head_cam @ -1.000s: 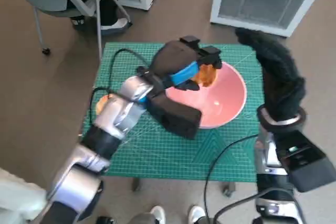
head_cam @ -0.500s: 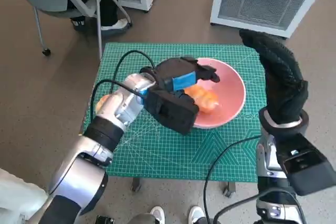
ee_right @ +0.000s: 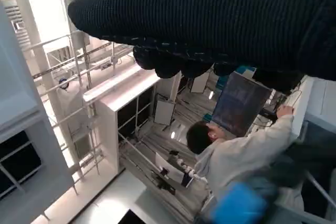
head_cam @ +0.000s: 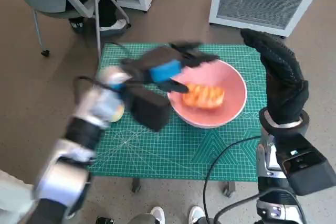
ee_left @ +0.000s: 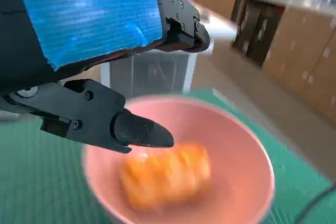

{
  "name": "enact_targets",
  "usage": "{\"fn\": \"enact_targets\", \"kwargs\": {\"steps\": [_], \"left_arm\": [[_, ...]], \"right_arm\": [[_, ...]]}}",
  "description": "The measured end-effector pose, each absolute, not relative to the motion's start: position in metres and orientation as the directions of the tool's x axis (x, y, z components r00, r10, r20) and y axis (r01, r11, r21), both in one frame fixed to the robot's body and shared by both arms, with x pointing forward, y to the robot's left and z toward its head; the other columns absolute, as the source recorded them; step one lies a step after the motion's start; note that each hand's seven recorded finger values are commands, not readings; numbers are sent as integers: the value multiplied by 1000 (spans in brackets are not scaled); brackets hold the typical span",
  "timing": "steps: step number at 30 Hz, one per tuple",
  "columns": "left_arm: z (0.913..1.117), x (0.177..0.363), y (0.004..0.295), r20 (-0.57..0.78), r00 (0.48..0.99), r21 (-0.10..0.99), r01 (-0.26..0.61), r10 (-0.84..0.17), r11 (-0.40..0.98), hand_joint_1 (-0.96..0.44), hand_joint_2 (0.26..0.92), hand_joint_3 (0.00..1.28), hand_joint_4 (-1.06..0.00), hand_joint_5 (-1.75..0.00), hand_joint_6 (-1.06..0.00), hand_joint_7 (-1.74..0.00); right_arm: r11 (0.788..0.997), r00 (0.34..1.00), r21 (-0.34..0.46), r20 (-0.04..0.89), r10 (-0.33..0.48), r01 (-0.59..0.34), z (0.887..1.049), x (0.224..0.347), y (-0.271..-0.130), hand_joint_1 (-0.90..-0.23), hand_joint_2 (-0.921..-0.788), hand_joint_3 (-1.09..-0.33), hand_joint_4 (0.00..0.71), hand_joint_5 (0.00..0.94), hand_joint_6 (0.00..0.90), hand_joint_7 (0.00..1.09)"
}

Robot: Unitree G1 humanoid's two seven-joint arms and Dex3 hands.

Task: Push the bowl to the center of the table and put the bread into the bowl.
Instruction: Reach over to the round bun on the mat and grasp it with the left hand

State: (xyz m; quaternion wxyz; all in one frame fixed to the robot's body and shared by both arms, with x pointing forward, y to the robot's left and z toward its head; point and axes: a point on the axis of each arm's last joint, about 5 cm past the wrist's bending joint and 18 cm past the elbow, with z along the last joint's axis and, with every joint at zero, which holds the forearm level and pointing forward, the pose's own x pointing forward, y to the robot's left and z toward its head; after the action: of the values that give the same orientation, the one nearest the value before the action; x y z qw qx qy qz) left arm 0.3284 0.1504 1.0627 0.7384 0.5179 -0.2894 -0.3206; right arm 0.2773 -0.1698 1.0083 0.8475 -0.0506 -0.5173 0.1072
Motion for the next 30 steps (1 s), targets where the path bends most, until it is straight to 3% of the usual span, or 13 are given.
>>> {"fn": "enact_targets", "kwargs": {"steps": [11,18,30], "left_arm": [[1083,303,215,137,730,960,68,-669,271,-286,913,11,-270,-30,-392,-77],[1080,288,241,68,813,969,85,-578,233,-287,915,7,-283,-24,-403,-67],[1058,281,259,-56,857,962,184,-512,204,-291,916,10,-287,-9,-408,-38]], "right_arm": [[972,442,-195,866,235,-134,1008,278,-169,-539,-921,-715,317,6,10,722],[971,443,-196,864,238,-139,1007,279,-168,-539,-921,-716,317,5,10,720],[966,441,-199,861,252,-162,1008,283,-166,-546,-921,-723,317,5,7,727]]}}
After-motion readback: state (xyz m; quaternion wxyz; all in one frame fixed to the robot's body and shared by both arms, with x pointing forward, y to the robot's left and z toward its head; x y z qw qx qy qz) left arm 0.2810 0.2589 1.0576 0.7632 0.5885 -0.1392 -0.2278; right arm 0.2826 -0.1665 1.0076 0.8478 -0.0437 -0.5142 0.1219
